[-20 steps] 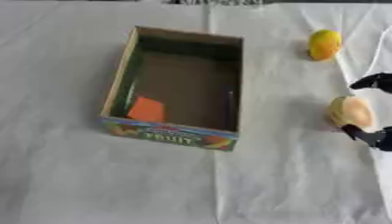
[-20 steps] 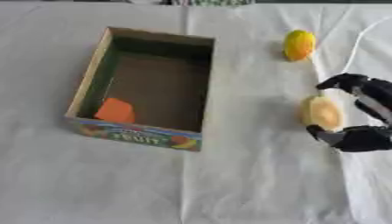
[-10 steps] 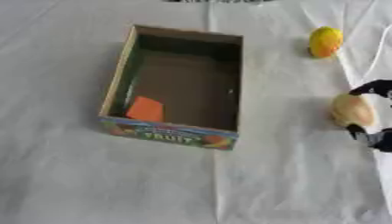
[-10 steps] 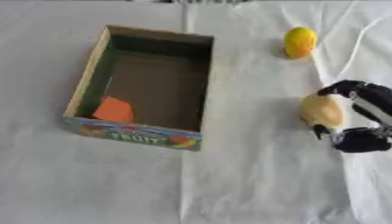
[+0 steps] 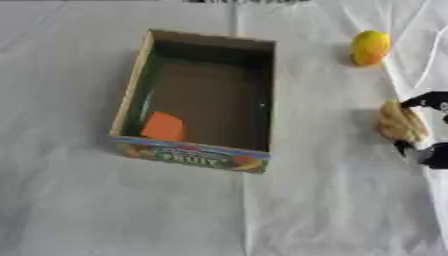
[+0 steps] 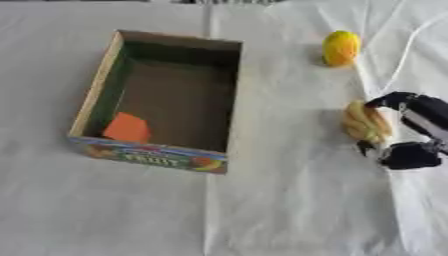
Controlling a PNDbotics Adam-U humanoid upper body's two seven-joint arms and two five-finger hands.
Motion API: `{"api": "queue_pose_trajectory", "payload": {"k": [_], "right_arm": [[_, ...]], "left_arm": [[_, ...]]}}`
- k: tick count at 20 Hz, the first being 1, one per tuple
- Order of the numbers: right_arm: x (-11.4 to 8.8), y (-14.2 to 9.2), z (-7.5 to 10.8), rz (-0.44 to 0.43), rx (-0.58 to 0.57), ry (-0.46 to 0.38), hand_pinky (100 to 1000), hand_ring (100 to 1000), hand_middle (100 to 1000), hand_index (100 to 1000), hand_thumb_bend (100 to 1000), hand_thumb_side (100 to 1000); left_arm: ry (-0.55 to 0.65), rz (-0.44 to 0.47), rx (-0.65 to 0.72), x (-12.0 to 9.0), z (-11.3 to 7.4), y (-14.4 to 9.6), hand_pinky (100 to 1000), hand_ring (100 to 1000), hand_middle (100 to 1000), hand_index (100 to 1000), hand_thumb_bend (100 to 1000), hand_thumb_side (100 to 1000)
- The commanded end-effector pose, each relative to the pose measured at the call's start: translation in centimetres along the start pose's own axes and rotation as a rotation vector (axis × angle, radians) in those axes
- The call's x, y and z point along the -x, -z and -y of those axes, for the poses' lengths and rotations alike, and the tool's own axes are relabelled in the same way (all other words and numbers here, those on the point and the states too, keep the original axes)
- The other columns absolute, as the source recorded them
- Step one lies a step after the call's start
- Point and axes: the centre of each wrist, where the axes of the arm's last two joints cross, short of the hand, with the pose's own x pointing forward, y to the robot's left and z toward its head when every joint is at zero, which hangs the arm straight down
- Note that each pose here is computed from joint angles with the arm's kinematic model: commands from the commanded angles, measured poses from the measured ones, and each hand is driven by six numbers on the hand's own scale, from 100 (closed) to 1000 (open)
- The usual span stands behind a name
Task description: Pick up objects on the table and place them in the box.
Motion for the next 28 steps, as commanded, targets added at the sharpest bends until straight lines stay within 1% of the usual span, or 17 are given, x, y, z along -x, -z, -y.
{"api": "queue_pose_trajectory", "payload": {"k": [1,2,3,4,5,6,7,8,10,11,14,17,18,21,23,26,28], "right_arm": [[0.5,0.2,0.1,-0.013,-0.015,-0.034,909,911,843,888,291,320],[0.5,0.3,0.0,-0.012,-0.018,-0.033,903,893,823,884,270,332],[0.5,0.3,0.0,-0.009,-0.020,-0.025,898,879,810,881,217,321],[0.5,0.4,0.0,-0.007,-0.017,-0.014,886,852,787,869,145,306],[0.4,0.4,0.0,-0.005,-0.002,0.003,876,835,763,854,100,293],[0.3,0.4,0.1,-0.004,0.016,0.021,862,815,733,829,100,257],[0.2,0.5,0.1,-0.005,0.040,0.040,856,807,716,812,100,241],[0.2,0.5,0.2,-0.008,0.064,0.055,845,790,685,770,100,214],[0.0,0.5,0.3,-0.018,0.118,0.087,831,764,638,718,100,126],[0.0,0.5,0.5,-0.025,0.149,0.104,822,751,618,689,100,101],[-0.2,0.5,0.8,-0.036,0.232,0.148,796,698,555,611,100,100],[-0.8,0.3,1.4,-0.007,0.339,0.146,792,681,545,596,100,100],[-1.3,0.2,1.8,0.014,0.373,0.144,794,664,536,584,100,100],[-3.6,-0.4,4.1,0.139,0.481,0.116,816,653,537,585,100,100],[-4.6,-0.3,5.7,0.250,0.525,0.085,827,652,537,586,100,100],[-6.7,0.3,7.9,0.426,0.505,0.057,837,650,537,585,100,100],[-8.8,0.7,9.4,0.539,0.466,0.052,836,647,538,585,100,100]], "left_arm": [[-0.013,0.025,0.001,-0.7,0.0,0.6,744,775,760,856,180,601],[-0.013,0.024,-0.001,-0.6,0.0,0.5,744,775,760,856,179,601],[-0.014,0.023,-0.002,-0.6,0.0,0.5,744,775,760,856,178,602],[-0.015,0.022,-0.004,-0.6,0.0,0.5,743,775,760,856,177,603],[-0.015,0.020,-0.005,-0.6,0.0,0.5,744,774,760,856,176,604],[-0.016,0.019,-0.006,-0.6,0.0,0.5,744,774,759,856,176,604],[-0.016,0.019,-0.007,-0.6,0.0,0.5,744,774,759,856,175,605],[-0.016,0.018,-0.007,-0.6,0.0,0.5,743,774,759,855,174,606],[-0.016,0.015,-0.006,-0.6,0.0,0.5,744,774,759,855,172,608],[-0.016,0.014,-0.005,-0.6,0.0,0.4,744,774,759,855,172,608],[-0.015,0.014,-0.004,-0.6,0.0,0.5,744,773,759,855,172,608],[-0.014,0.013,-0.003,-0.6,0.0,0.4,744,773,759,855,172,608],[-0.014,0.013,-0.003,-0.6,0.0,0.4,744,773,759,855,173,605],[-0.012,0.014,-0.001,-0.6,0.0,0.5,744,772,758,855,172,604],[-0.013,0.013,0.002,-0.6,0.0,0.4,744,772,758,855,172,604],[-0.017,0.013,0.014,-0.6,0.1,0.4,745,772,758,855,174,601],[-0.023,0.014,0.021,-0.7,0.2,0.5,745,772,758,855,177,598]]}}
